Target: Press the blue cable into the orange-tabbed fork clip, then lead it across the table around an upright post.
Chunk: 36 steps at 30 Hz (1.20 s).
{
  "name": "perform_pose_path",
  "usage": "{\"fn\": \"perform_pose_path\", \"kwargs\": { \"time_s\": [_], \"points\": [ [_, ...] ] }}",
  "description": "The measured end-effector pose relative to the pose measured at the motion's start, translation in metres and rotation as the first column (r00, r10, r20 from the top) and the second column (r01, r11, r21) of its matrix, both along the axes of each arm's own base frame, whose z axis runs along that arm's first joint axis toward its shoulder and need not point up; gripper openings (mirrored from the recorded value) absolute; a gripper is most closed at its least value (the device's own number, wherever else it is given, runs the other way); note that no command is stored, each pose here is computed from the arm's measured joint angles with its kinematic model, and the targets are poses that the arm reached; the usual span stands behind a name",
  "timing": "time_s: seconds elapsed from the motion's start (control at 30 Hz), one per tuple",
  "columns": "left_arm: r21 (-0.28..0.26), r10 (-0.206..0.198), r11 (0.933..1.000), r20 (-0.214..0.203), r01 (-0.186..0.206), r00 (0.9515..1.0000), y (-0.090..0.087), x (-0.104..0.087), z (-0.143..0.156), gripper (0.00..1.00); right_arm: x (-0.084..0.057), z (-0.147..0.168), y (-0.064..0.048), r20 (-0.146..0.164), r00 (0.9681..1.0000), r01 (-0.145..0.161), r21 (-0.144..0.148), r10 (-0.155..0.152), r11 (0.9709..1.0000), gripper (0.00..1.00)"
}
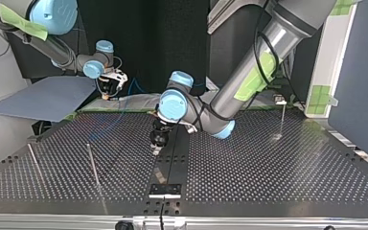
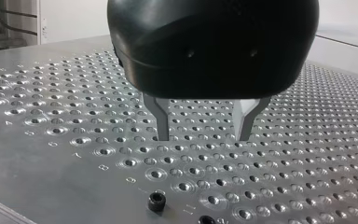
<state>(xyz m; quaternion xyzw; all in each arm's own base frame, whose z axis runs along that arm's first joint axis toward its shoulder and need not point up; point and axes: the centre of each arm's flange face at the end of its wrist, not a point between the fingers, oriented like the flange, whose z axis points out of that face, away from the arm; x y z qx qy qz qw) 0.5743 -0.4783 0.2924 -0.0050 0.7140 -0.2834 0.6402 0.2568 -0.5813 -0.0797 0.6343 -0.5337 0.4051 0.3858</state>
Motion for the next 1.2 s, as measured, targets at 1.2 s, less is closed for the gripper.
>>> {"fn": "perform_pose_path", "kwargs": {
  "time_s": [1.2],
  "points": [
    [0.257, -0.020, 0.9659, -0.055, 0.034, 0.9983, -0.039, -0.062, -0.014, 0.67, -0.014, 0.010, -0.015, -0.005, 0.9998, 0.022, -0.003, -0.022, 0.9998, 0.00]
  ]
}}
